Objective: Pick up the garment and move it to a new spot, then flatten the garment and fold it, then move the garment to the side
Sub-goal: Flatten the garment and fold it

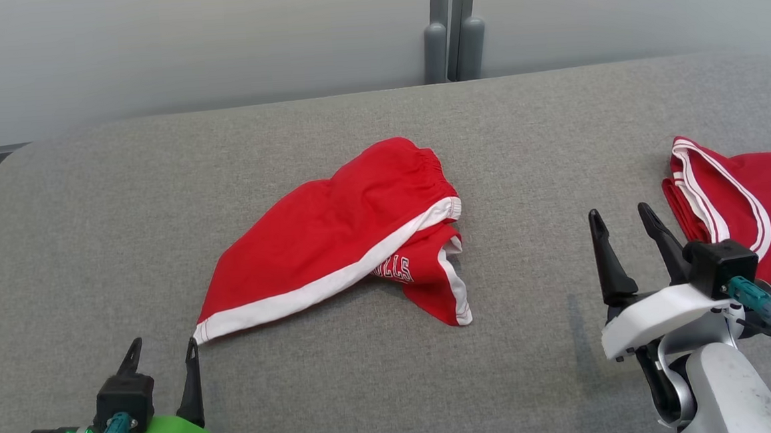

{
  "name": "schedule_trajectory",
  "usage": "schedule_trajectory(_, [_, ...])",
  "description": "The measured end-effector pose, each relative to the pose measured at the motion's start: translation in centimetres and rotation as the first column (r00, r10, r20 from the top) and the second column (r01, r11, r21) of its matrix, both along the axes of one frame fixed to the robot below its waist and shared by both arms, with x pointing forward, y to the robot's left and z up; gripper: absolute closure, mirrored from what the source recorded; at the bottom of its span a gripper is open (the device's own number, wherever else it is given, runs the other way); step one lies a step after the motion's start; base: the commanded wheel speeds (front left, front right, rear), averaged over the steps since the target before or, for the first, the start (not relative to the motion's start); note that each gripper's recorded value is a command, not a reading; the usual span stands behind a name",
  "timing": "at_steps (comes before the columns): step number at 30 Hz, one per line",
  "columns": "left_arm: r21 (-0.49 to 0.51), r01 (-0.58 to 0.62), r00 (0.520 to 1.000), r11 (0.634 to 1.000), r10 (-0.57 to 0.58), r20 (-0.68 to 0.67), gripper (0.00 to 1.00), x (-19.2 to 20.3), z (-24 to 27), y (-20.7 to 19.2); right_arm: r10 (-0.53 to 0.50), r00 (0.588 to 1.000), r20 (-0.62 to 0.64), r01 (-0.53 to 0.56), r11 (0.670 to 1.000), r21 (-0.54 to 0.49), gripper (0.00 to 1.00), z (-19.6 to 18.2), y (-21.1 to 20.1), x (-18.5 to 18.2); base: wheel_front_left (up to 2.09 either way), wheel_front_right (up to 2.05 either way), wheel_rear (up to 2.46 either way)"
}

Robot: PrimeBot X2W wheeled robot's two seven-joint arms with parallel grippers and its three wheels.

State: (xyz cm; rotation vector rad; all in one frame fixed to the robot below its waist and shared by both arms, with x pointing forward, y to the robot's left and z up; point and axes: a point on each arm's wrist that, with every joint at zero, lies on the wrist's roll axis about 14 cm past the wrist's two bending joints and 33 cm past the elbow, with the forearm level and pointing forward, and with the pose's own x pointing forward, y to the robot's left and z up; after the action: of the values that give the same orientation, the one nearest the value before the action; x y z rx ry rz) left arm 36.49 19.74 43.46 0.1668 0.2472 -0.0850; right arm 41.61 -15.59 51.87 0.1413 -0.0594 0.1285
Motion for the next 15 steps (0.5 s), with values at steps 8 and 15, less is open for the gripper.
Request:
schedule_trajectory(8, [-0.159, -0.035, 0.991, 0.987, 0.055, 0.121, 0.0, -0.6, 4.5, -1.2, 0.021, 0.999, 0.033, -0.021, 1.0, -0.002, 0.0, 1.4, 0.7, -0.6, 0.0, 0.0, 0.0])
schedule_trajectory(15, [-0.214, -0.046, 0.98, 0.976, 0.085, 0.182, 0.0, -1.0, 6.5, -1.1, 0.047, 0.997, 0.058, -0.047, 0.999, -0.012, 0.0, 2.6, 1.6, -1.3, 0.0, 0.0, 0.0])
